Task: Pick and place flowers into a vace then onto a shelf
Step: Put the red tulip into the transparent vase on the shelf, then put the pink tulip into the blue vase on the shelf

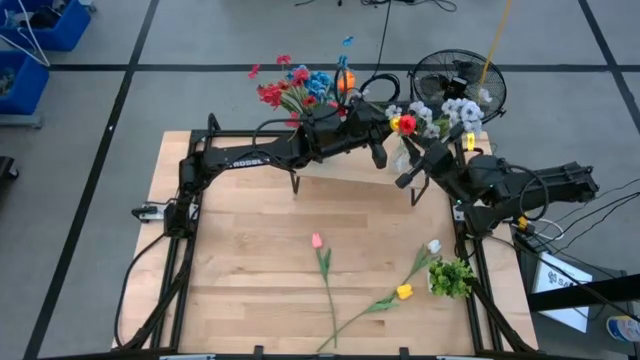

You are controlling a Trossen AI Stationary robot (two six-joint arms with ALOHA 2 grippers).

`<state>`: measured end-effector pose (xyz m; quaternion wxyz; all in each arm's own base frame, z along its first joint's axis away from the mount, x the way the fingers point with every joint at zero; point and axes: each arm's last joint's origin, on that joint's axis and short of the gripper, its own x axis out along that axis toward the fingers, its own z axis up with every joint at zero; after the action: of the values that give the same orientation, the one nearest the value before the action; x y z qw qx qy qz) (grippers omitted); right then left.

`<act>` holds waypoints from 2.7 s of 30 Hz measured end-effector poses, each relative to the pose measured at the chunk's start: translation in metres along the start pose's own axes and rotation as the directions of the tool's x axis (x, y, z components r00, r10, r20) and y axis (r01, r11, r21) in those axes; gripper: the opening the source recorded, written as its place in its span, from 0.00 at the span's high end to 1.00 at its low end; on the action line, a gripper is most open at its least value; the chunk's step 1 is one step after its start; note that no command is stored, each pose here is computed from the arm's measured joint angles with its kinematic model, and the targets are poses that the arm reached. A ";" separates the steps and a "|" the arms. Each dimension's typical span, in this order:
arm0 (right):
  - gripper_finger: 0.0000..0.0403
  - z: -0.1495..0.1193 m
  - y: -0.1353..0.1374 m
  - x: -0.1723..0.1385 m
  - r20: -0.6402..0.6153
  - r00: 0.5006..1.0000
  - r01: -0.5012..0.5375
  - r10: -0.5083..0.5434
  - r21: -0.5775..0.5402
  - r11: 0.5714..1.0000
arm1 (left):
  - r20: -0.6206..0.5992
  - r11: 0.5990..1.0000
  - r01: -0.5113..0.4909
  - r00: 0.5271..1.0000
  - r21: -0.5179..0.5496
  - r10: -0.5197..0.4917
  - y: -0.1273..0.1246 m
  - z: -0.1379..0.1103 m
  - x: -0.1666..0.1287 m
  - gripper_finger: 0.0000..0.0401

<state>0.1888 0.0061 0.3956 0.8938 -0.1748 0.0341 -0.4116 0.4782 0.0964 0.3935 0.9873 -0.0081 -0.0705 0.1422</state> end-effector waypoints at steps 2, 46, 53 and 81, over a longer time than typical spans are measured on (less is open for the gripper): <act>0.93 -0.002 0.000 0.001 -0.017 1.000 0.019 -0.019 0.014 1.000 | -0.007 1.000 0.001 1.000 -0.012 -0.002 -0.002 -0.001 0.000 0.86; 0.60 0.035 -0.011 -0.057 0.008 0.998 0.057 -0.058 0.103 0.993 | 0.053 0.992 -0.004 0.999 0.128 -0.003 -0.048 0.167 -0.159 0.72; 0.52 0.024 -0.002 -0.057 -0.092 0.990 0.116 -0.112 0.047 0.992 | 0.047 0.992 -0.003 0.999 0.126 -0.003 -0.048 0.166 -0.158 0.72; 0.29 0.049 -0.022 -0.071 0.140 0.990 -0.017 0.007 0.066 0.998 | -0.058 0.990 0.013 0.998 0.143 -0.005 -0.065 0.156 -0.163 0.72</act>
<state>0.1358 0.0599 0.4436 0.9018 -0.1729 -0.0414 -0.3939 0.3190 -0.0123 0.5277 0.9875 0.0593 -0.0319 0.1424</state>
